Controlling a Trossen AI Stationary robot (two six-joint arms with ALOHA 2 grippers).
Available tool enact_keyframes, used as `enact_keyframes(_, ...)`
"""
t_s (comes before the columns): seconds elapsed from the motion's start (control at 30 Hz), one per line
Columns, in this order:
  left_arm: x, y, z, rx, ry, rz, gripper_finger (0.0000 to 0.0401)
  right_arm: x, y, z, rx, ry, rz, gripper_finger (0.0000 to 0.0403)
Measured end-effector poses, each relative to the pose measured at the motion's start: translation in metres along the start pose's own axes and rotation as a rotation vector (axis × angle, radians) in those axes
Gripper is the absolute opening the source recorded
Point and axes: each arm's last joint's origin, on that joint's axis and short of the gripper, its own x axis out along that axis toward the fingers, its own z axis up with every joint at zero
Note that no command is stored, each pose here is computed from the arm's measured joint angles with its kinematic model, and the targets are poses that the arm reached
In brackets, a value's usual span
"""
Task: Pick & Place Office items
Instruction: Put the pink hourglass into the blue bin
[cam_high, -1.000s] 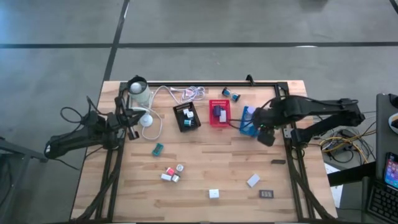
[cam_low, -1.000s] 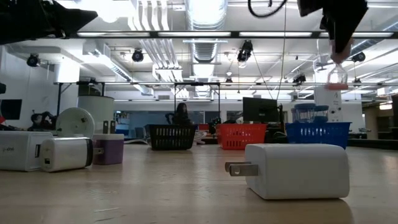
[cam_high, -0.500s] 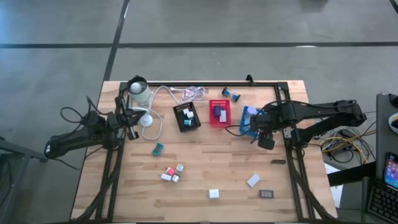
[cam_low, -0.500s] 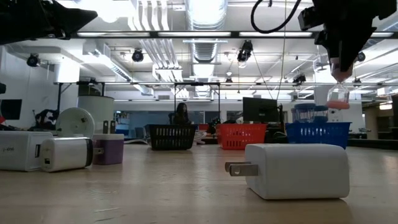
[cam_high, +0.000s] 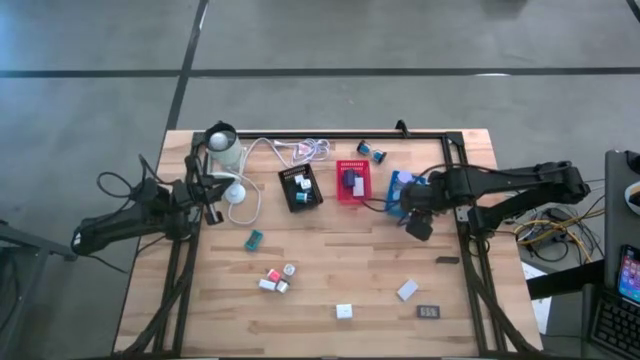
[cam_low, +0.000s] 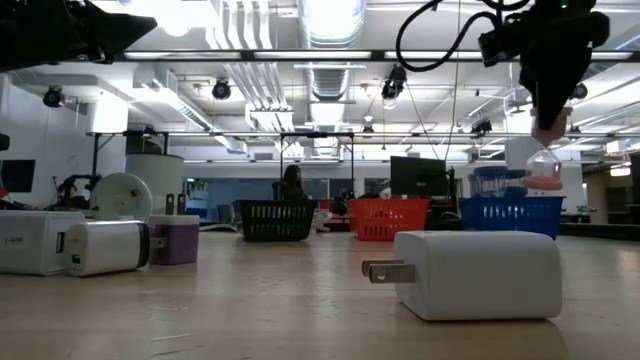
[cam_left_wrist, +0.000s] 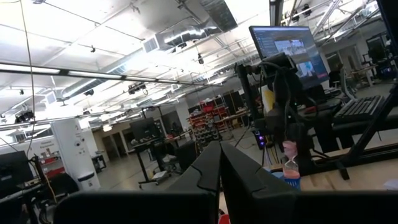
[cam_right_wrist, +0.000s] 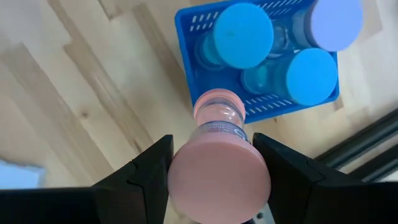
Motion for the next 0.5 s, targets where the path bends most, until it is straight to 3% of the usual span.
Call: enact_keyframes(0.5, 0.000, 0.000, 0.000, 0.000, -0.003, 0.003, 0.0014, 0.013, -0.018, 0.014, 0.218, -0.007, -0.002, 0.0192)
